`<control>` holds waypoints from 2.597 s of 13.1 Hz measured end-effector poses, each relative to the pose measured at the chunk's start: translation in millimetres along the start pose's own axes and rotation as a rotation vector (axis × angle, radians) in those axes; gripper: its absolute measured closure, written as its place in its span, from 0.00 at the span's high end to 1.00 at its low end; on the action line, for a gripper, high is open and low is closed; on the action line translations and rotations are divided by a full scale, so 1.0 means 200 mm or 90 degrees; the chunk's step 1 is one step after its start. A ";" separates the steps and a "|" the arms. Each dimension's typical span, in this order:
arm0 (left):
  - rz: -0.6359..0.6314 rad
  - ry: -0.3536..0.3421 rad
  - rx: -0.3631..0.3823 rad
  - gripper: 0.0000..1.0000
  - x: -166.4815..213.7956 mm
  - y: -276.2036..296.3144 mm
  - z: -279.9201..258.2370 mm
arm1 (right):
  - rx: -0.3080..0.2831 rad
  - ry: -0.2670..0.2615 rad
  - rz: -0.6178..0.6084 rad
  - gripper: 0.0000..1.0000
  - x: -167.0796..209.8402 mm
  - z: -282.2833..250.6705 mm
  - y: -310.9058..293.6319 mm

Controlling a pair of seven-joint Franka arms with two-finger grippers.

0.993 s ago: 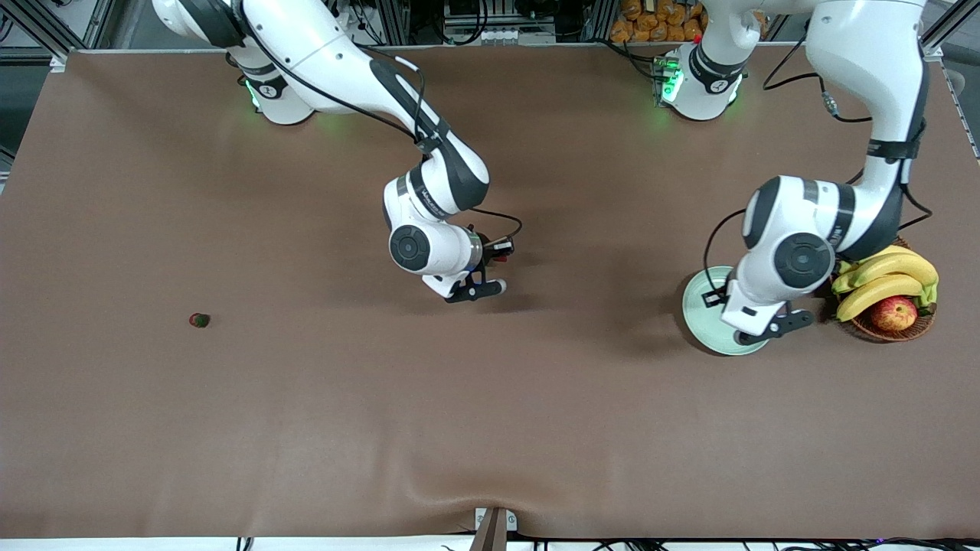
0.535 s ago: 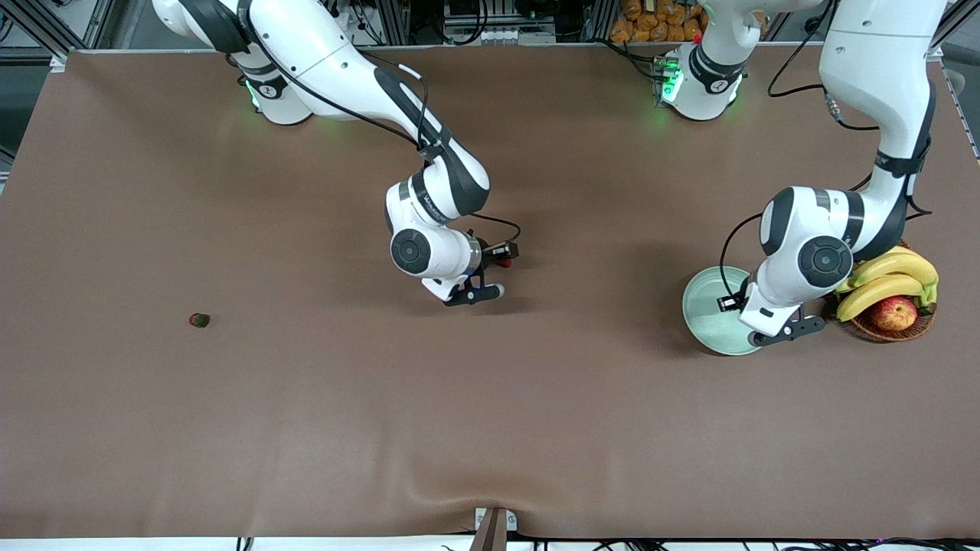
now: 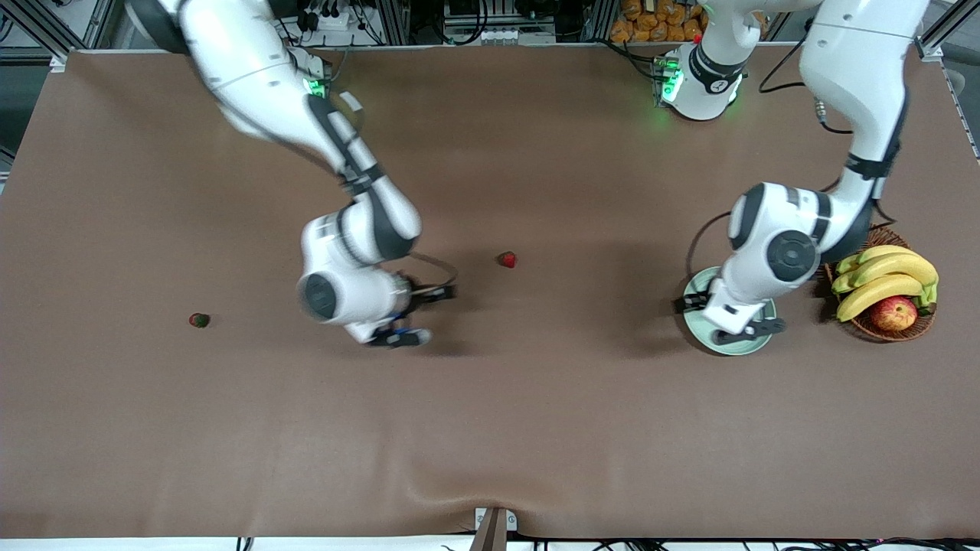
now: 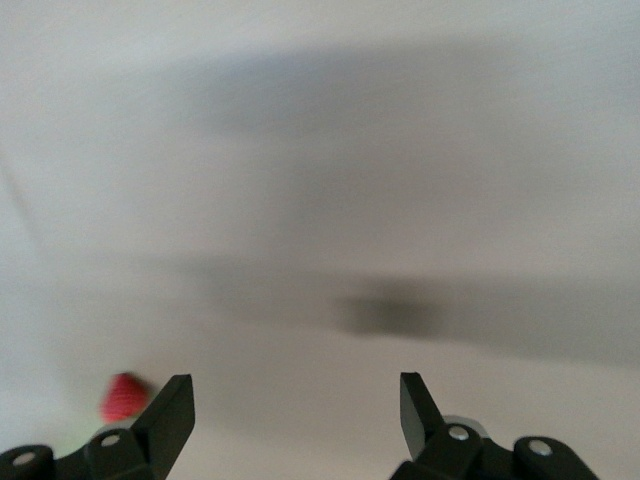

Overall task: Collect all strawberries into plate
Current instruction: 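Grasp the second strawberry with the left gripper while the right gripper grasps the third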

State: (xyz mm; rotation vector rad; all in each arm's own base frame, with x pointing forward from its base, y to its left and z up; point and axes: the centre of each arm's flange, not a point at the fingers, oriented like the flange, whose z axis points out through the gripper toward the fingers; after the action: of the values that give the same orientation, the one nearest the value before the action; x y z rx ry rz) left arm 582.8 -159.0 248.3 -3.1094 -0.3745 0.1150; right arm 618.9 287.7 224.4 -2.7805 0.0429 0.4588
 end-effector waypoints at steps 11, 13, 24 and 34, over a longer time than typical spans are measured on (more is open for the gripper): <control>-0.177 -0.030 -0.030 1.00 -0.77 1.40 0.18 | -0.184 -0.053 -0.031 1.00 0.08 -0.63 1.34; -0.185 -0.031 -0.025 1.00 -0.79 1.44 0.27 | -0.227 -0.043 -0.030 1.00 0.11 -0.63 1.51; -0.187 -0.036 -0.011 0.84 -0.89 1.51 0.36 | -0.251 -0.016 -0.115 0.99 0.16 -0.52 1.93; -0.176 -0.040 0.003 0.31 -0.96 1.51 0.41 | -0.248 -0.021 -0.168 0.32 0.16 -0.50 1.98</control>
State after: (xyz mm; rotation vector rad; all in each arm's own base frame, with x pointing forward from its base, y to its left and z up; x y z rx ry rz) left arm 462.4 -498.6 175.3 -3.0156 -0.7966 0.2112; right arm 647.1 -119.5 181.4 -3.0908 -0.4620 0.4870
